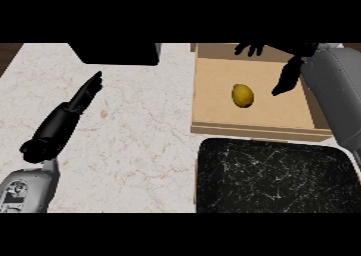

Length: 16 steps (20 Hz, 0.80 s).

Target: Pick the lemon from the tray and place it in the cardboard box

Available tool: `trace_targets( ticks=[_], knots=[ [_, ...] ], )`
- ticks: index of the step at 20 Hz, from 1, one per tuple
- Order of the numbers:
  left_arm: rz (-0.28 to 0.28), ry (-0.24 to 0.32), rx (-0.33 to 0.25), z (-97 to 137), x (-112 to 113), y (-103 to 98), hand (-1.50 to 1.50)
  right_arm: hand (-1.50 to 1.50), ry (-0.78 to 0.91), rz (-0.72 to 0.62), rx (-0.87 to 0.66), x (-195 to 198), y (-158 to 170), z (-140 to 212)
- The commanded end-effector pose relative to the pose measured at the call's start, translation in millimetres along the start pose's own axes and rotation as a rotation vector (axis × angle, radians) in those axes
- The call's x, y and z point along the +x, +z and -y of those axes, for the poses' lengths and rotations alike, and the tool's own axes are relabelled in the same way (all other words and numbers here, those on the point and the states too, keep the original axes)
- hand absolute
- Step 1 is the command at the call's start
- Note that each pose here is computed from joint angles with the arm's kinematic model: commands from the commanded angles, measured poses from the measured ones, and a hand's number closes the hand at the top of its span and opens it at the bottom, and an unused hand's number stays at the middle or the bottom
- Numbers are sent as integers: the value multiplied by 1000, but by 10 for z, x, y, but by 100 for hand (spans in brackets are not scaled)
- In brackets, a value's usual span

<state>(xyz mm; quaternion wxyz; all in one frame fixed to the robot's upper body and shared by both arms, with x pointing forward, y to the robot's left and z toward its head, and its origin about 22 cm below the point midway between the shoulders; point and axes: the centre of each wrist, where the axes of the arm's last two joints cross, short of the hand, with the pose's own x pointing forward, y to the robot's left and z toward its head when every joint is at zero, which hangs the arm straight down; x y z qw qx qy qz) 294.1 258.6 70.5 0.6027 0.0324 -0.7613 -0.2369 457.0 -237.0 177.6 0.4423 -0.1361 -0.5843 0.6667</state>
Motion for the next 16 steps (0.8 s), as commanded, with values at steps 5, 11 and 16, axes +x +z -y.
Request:
trace_targets(
  ticks=[5,11,16],
  knots=[
    [16,-8,-5,4,42,-54,0,-150,-626,314,-326,-163,-78,-132],
    [18,-8,-11,-8,67,-82,0,-150,-982,216,-451,-424,181,88],
    [26,8,-17,65,146,-178,0,-150,-1068,160,-567,-625,440,132]
  ],
)
